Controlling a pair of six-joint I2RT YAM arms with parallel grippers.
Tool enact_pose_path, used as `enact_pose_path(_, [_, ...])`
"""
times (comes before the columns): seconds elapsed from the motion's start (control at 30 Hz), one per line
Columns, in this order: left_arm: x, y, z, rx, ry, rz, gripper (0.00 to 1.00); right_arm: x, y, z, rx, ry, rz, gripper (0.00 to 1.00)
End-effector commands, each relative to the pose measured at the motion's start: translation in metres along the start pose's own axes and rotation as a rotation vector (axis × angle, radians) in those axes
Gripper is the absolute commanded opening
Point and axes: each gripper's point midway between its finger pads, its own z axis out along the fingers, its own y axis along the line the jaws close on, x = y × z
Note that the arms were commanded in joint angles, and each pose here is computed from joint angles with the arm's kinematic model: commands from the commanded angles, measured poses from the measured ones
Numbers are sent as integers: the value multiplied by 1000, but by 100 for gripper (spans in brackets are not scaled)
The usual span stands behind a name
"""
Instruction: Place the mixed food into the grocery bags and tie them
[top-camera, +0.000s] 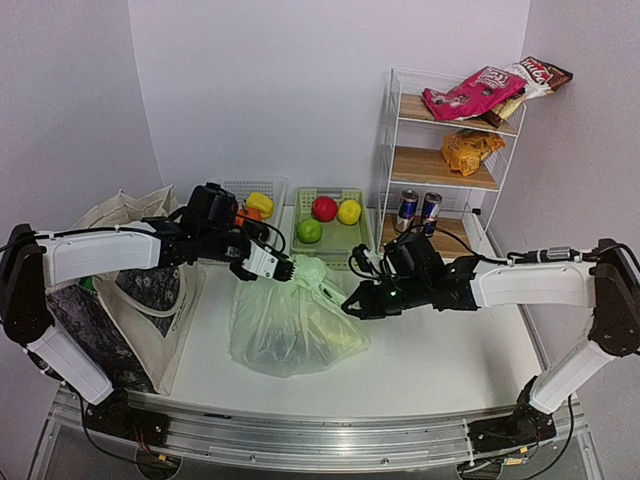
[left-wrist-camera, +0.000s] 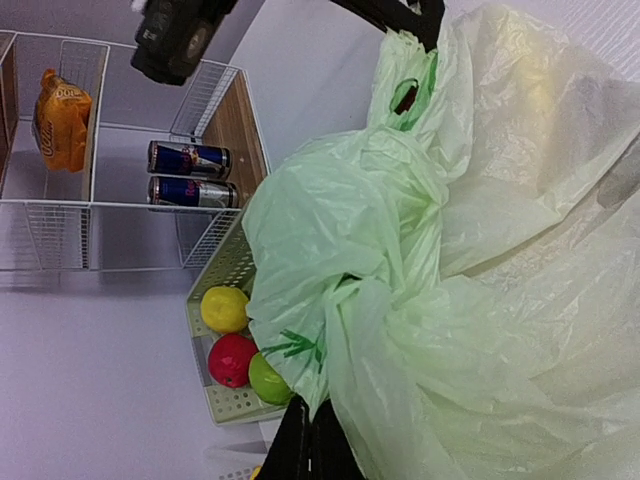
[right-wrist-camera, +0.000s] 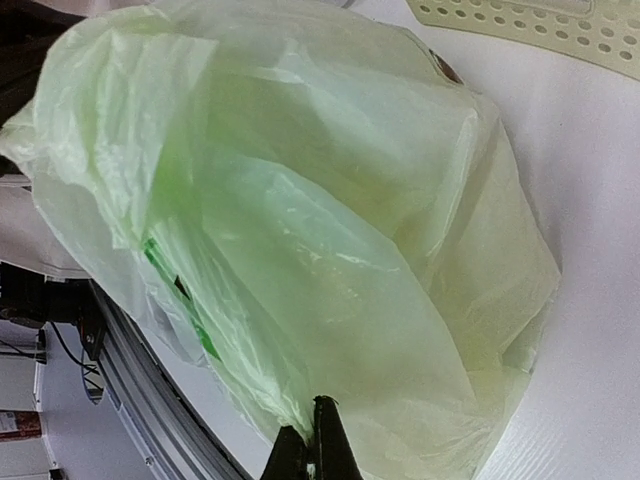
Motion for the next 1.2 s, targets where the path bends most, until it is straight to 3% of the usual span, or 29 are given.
enact_pose_path(0.0, [1,51,-53,-168,13,22,0,54,-40,4,134,163,83,0])
enact_pose_path(0.1, [-11,64,-65,-162,-43,-47,0,60,-43,4,137,178,81,0])
enact_pose_path(0.27, [7,67,-67,-126,-38,-151,0,68,-47,4,143,196,86,0])
enact_pose_path(0.57, [-45,68,-89,151,-304,-645,0,86,-62,6,189,227,105,0])
enact_pose_path(0.73, [-54,54,-87,165,-271,-639,0,90,-62,10,186,248,108,0])
enact_pose_path(0.97, [-78,120,-107,83,-359,-814,0,99,-69,20,205,294,120,0])
enact_pose_path(1.17, [-77,111,-105,116,-347,-893,0,116,-80,26,235,341,142,0])
